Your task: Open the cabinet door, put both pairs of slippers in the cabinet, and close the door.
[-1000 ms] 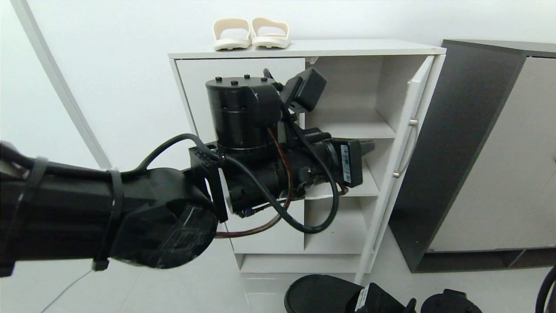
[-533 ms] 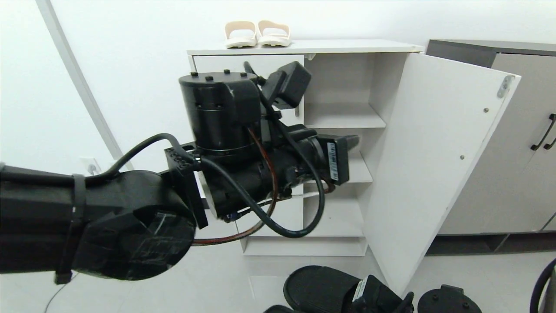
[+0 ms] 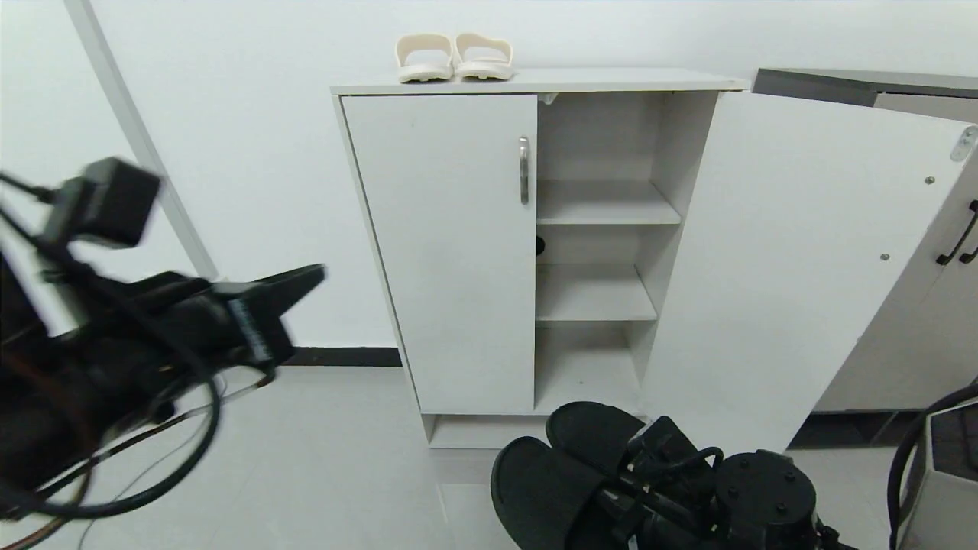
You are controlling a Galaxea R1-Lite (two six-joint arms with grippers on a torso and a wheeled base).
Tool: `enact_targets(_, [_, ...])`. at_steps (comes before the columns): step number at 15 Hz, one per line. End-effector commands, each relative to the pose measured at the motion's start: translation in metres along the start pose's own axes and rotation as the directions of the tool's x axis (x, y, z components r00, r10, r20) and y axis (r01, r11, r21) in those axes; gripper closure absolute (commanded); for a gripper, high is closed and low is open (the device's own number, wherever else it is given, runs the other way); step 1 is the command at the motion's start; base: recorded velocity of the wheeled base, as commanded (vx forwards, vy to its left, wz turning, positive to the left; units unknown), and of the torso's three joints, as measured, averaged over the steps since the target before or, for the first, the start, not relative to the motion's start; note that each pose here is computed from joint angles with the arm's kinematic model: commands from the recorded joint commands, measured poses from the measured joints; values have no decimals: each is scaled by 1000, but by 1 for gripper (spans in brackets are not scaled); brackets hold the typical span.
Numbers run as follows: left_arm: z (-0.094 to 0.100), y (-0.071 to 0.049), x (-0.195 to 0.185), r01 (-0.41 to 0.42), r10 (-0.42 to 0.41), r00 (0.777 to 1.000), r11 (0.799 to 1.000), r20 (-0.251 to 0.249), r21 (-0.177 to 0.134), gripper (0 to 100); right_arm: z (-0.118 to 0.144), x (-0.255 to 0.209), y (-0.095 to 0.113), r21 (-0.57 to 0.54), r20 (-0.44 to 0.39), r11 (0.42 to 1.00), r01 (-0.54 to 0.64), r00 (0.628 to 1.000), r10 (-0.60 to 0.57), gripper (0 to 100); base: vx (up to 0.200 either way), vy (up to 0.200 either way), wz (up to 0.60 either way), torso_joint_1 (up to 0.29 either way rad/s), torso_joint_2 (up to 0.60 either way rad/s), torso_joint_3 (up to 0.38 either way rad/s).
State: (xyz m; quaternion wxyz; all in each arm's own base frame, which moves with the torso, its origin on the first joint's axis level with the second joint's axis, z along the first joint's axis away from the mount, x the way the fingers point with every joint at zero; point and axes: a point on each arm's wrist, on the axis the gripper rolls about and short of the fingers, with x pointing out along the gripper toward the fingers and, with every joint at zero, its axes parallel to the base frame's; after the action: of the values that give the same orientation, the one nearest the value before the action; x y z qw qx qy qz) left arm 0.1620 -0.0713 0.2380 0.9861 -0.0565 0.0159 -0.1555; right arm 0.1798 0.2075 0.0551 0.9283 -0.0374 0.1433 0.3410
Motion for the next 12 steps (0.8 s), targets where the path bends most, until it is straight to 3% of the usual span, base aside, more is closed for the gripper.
enact_targets(1, [-46,39,-125,-415,410,908,909,86,49,100,-1,4,-2,2,-2,1000,8,1000,-8,100,0,0,0,0,0,0])
enact_targets(2, [-62,38,-150,-485,479,874,872,86,72,100,-1,4,-2,2,-2,1000,8,1000,-8,100,0,0,0,0,0,0])
enact_targets(3, [-88,33,-179,-511,504,859,851,83,117,100,2,8,2,-3,9,1000,-3,1000,3,100,0,0,0,0,0,0])
enact_targets(4, [-104,30,-194,-514,507,858,847,86,133,100,2,10,4,-7,5,1000,-8,1000,8,100,0,0,0,0,0,0])
enact_targets(7, [-138,30,-203,-482,474,876,866,92,132,100,0,11,4,-8,-6,1000,-8,1000,8,100,0,0,0,0,0,0])
enact_targets(8, [-148,30,-201,-455,442,889,880,117,133,100,0,11,4,-8,-4,1000,-8,1000,8,100,0,0,0,0,0,0])
enact_targets(10, [-159,31,-196,-393,383,919,908,93,144,100,0,10,5,-8,-3,1000,-9,1000,9,100,0,0,0,0,0,0])
enact_targets(11, [-164,31,-196,-346,344,938,924,39,166,100,0,10,5,-7,-3,1000,-9,1000,9,100,0,0,0,0,0,0])
enact_targets(12, [-163,29,-195,-278,274,961,945,44,175,100,0,10,5,-7,-1,1000,-9,1000,9,100,0,0,0,0,0,0])
